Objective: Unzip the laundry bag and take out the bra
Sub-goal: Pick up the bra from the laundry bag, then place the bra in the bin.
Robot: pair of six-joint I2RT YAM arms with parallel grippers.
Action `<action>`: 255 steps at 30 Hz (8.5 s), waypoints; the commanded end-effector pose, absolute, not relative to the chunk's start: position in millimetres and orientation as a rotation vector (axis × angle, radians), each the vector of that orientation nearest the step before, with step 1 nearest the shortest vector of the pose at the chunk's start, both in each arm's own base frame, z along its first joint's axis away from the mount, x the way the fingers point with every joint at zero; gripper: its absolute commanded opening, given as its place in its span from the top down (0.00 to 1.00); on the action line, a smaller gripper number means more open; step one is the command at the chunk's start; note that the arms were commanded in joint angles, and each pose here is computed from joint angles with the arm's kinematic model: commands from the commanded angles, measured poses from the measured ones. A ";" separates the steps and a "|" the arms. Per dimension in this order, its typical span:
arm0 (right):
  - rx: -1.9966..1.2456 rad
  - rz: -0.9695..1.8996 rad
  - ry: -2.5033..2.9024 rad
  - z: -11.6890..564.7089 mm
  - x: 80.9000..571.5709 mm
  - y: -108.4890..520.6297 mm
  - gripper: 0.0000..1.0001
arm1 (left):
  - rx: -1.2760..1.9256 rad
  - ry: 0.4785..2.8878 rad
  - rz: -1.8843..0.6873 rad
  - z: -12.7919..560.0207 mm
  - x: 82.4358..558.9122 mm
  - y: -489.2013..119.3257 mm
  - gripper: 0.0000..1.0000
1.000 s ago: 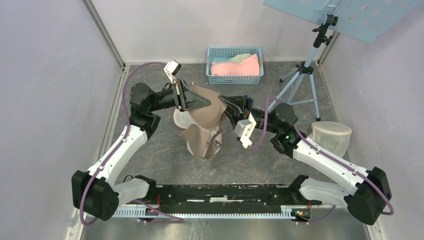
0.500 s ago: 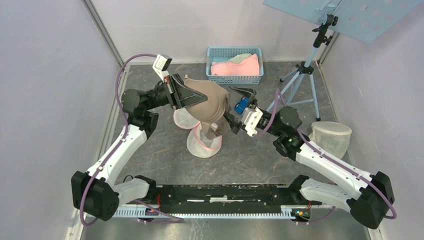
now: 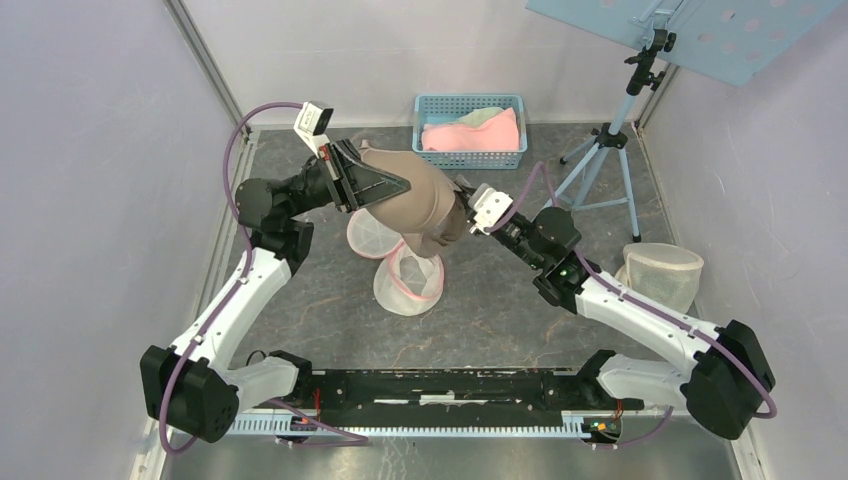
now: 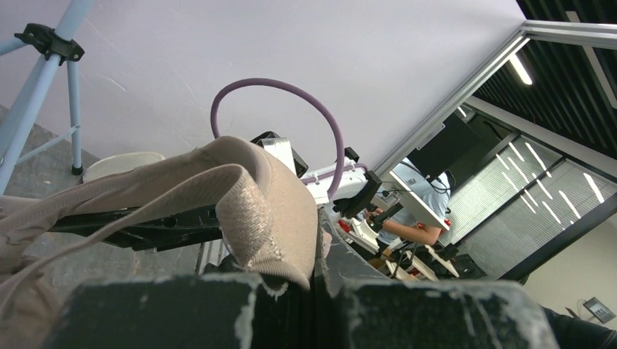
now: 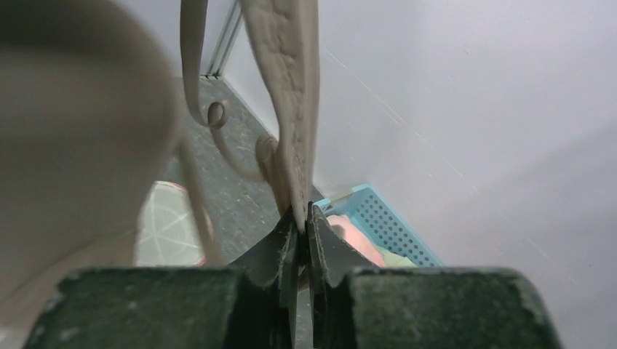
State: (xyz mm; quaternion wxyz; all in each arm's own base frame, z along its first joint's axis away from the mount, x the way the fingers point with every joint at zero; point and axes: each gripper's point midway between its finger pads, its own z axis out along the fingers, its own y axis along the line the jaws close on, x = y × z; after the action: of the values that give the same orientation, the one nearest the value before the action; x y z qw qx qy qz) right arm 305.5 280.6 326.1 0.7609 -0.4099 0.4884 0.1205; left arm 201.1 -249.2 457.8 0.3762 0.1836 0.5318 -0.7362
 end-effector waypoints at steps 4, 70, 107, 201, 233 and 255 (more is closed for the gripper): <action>-0.922 0.352 0.976 343.2 286.0 284.6 0.94 | 0.545 1.245 -1.877 489.3 179.8 -241.1 0.98; -0.850 1.540 1.125 449.3 194.4 322.9 0.19 | 0.697 1.201 -1.666 451.7 194.2 -243.2 0.98; -0.426 1.079 1.181 533.6 310.8 316.9 1.00 | -0.217 1.565 -1.463 343.9 311.2 -141.2 0.19; 0.295 0.722 1.392 490.4 458.2 291.5 1.00 | 0.139 1.794 -0.167 247.6 454.8 -210.7 0.97; 0.252 0.353 1.266 337.8 621.9 196.1 1.00 | 0.469 1.241 0.165 290.2 664.5 -271.3 0.98; 0.282 0.249 1.457 215.4 670.8 182.9 1.00 | 0.491 1.454 0.077 169.8 685.5 -273.9 0.86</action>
State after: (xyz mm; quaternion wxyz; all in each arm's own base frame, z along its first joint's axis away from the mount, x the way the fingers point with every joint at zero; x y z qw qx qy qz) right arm 670.2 192.5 198.2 0.7165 0.1260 0.6744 0.1261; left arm 686.9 -284.6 164.6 0.7133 0.2466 0.6552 0.0332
